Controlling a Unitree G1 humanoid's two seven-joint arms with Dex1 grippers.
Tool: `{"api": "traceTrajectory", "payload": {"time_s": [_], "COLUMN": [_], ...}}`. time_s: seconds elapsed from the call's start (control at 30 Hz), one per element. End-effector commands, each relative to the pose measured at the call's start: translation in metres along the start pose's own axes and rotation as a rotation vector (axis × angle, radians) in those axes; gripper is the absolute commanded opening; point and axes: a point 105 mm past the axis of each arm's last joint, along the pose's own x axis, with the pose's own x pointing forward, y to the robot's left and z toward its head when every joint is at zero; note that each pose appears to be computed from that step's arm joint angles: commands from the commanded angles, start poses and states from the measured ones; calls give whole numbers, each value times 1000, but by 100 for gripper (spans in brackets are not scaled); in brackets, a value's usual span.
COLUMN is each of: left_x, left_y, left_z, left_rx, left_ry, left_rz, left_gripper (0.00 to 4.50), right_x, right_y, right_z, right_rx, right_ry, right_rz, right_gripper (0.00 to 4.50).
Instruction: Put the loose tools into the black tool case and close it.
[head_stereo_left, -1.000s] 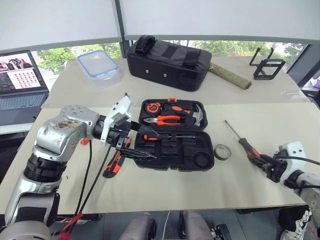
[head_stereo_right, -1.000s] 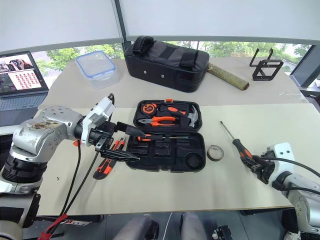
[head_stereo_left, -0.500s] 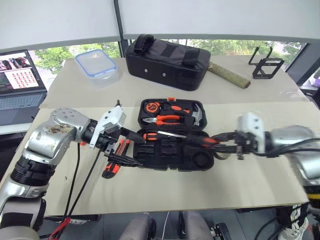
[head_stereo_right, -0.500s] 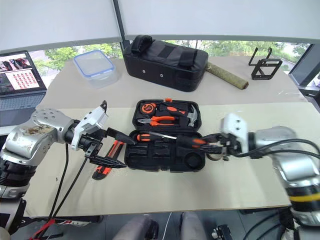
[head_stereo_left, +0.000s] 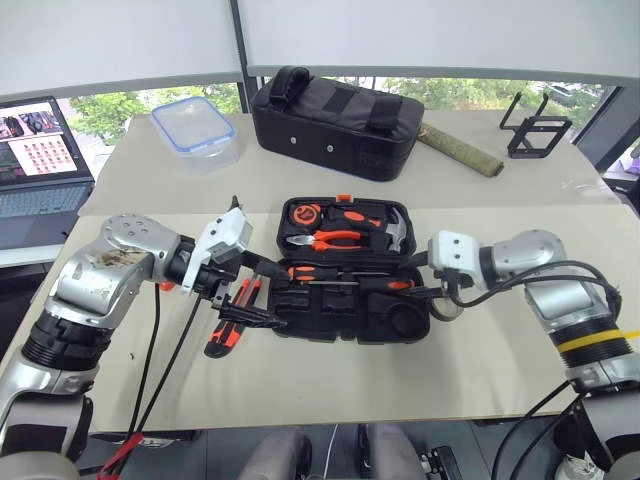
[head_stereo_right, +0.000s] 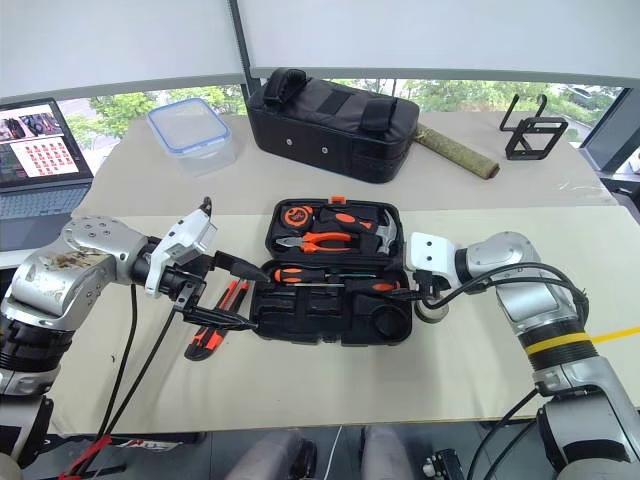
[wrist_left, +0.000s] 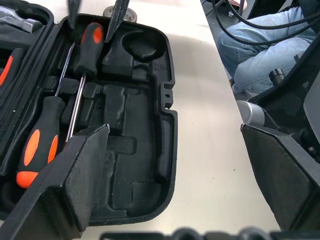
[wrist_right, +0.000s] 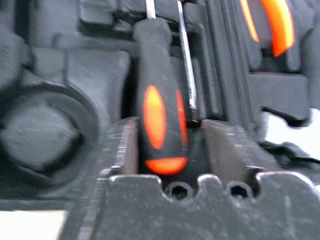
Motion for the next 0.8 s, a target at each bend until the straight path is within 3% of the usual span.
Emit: {"api": "traceTrajectory", "payload": {"time_s": [0.03, 0.1, 0.2, 0.43, 0.57, 0.8], "left_x": [-4, -4, -3, -3, -6, -6], "left_y": [3, 4, 5, 8, 11, 16], "left_z": [9, 9, 8, 4, 3, -7], "left_rx": [49, 50, 51, 55, 53, 41], "left_ry": [-3, -5, -5, 9, 18, 37], "left_rz": [29, 31, 32, 37, 54, 110], "left_gripper": [450, 450, 450, 450, 450, 450], "right_x": [-8, -9, -5, 13, 31, 60], "right_y": [-11, -16, -15, -6, 8, 35], "right_z": [14, 25, 39, 53, 40, 12], "right_rx": [4, 57, 128, 149, 133, 89], "right_ry": [-53, -110, -187, -223, -146, 6], "right_rz": [-44, -63, -41, -12, 36, 67], "right_gripper": [433, 446, 389, 137, 2, 2]}}
